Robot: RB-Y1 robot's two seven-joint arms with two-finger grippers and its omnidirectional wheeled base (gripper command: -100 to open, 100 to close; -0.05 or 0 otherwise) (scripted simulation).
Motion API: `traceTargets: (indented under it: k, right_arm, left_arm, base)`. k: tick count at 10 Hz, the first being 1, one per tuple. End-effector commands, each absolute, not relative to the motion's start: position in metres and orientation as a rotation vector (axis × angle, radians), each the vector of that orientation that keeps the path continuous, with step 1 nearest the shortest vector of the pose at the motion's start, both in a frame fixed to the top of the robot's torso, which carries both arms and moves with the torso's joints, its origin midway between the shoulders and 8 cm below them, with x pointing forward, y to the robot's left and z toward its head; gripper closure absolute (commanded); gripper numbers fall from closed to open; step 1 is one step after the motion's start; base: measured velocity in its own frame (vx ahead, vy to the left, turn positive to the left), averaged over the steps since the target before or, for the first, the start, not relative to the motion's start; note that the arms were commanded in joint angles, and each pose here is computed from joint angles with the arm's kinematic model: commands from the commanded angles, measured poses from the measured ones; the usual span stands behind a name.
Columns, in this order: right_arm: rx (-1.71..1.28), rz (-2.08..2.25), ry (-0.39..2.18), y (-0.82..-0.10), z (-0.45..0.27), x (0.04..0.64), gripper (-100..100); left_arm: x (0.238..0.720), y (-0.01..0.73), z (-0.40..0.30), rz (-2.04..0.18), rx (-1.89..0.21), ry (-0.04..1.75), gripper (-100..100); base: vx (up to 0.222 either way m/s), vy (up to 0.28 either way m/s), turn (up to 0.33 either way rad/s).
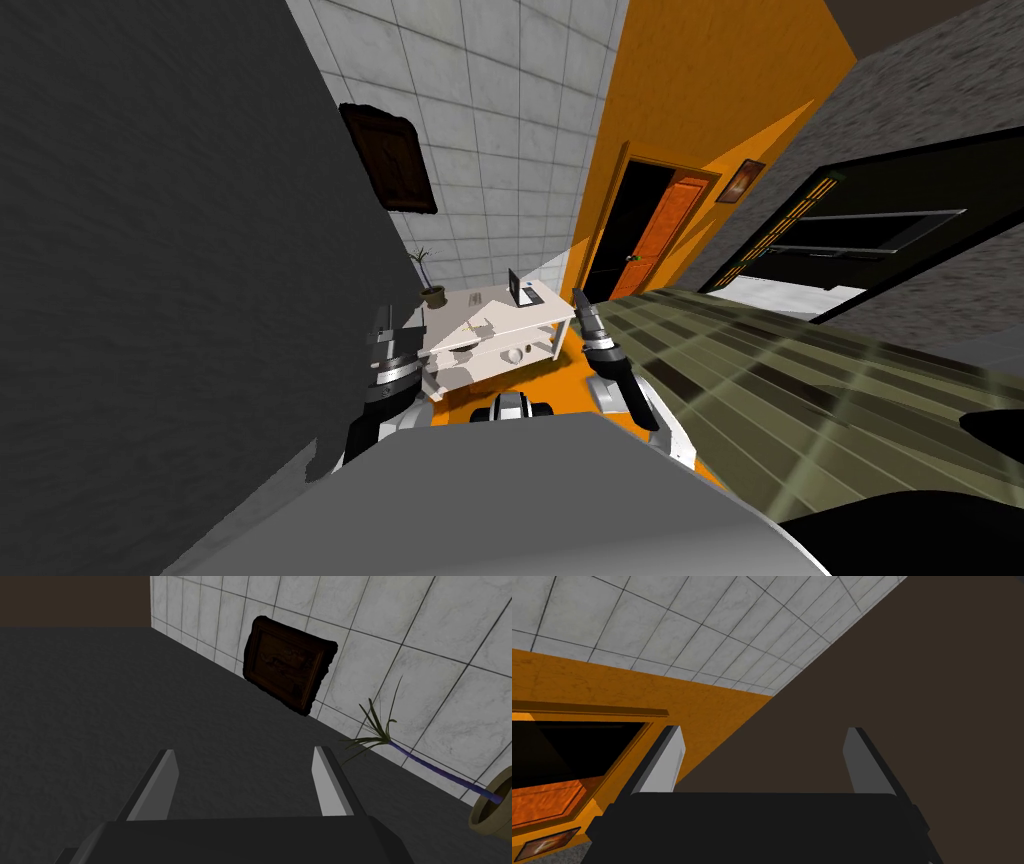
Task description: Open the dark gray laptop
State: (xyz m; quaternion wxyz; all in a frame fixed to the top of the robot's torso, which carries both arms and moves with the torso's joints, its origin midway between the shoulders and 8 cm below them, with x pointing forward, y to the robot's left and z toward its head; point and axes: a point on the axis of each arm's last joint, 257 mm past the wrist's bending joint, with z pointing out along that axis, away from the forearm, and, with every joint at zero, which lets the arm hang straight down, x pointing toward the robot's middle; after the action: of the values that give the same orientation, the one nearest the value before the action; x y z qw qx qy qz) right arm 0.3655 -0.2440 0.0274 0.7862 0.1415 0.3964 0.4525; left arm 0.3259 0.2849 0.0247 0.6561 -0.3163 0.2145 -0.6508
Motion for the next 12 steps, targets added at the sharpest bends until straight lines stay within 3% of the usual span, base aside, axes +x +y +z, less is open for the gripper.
traceTargets:
  k: [1,12]
  right_arm:
    - [0.219,0.87,0.933,-0.235,0.013,0.377,-100]
    - [-0.19,0.385,1.174,-0.219,-0.051,0.429,-100]
  left_arm:
    - [0.326,0.285,0.025,-1.475,-0.717,0.486,0]
    - [0.326,0.285,0.025,-1.475,-0.717,0.486,0]
  base:
    - [0.013,0.032,0.013]
    - [0.013,0.016,0.043]
